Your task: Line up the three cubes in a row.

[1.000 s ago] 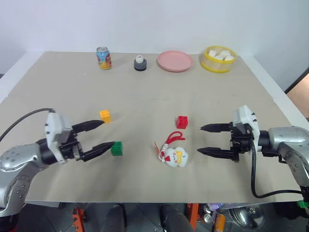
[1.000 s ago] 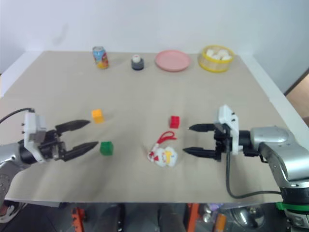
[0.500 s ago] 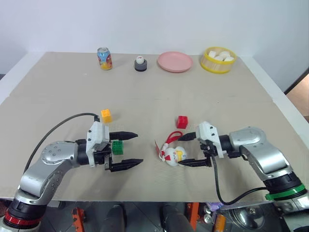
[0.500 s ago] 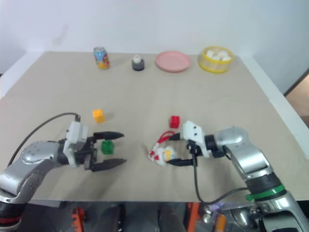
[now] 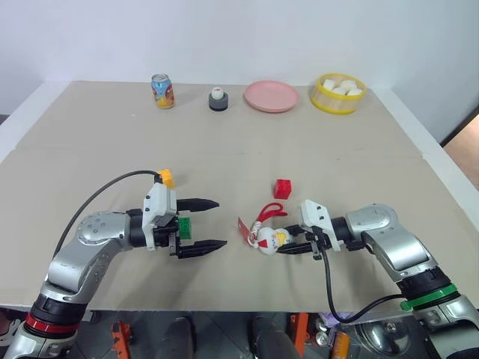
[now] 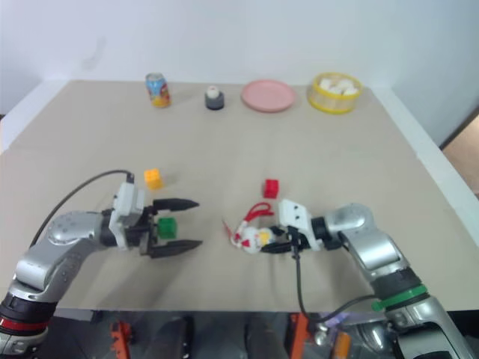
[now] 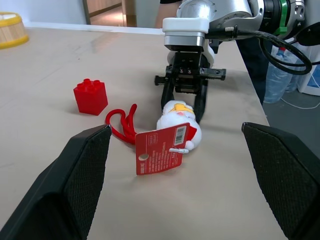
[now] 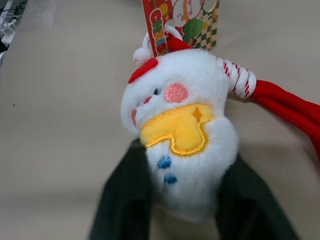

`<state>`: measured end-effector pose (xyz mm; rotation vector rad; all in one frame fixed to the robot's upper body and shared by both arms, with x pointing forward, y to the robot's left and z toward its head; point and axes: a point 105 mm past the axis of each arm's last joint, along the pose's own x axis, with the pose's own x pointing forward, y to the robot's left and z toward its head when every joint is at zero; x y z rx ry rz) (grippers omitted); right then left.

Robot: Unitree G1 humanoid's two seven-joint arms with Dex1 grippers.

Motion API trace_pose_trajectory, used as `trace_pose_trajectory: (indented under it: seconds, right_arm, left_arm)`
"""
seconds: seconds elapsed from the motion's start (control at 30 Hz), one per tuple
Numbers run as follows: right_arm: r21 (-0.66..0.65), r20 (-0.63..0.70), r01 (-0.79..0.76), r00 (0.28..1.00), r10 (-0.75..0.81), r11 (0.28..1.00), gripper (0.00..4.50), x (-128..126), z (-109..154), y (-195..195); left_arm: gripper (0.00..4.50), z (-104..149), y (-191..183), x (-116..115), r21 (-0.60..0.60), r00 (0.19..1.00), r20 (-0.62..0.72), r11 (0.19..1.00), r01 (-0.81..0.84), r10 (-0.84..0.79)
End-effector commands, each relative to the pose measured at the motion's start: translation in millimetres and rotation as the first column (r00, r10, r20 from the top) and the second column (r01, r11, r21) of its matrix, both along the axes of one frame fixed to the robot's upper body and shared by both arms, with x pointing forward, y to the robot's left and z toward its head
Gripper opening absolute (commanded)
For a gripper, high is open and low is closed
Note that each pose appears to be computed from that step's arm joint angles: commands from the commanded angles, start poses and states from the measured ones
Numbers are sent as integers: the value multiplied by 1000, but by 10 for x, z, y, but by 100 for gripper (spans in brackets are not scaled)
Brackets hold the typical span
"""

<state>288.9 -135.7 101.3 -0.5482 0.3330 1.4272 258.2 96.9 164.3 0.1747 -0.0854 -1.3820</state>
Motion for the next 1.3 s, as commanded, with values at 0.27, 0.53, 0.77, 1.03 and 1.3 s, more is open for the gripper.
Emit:
trace_pose_trajectory:
  seconds: [0.27, 0.53, 0.77, 1.03, 1.3]
  right_arm:
    - [44, -33, 285, 958, -284, 958, 1, 57, 88, -559]
    - [110, 90, 616, 775, -625, 780, 1, 57, 891, -1676]
    - [307, 353, 851, 313, -882, 426, 1, 618, 1281, -2356]
    - [304, 391, 868, 262, -882, 392, 129, 977, 911, -2092]
    - [292, 320, 869, 305, -897, 399, 367, 1059, 815, -1930]
  left_arm:
    - [431, 96, -169, 99, -51, 996, 44, 996, 78, -76]
    - [431, 120, -299, 251, -65, 992, 58, 991, 114, -110]
    - [431, 165, -472, 328, -95, 984, 80, 982, 164, -157]
    - [431, 164, -535, 340, -99, 980, 89, 978, 185, -177]
    - [431, 151, -512, 319, -104, 983, 82, 979, 174, -166]
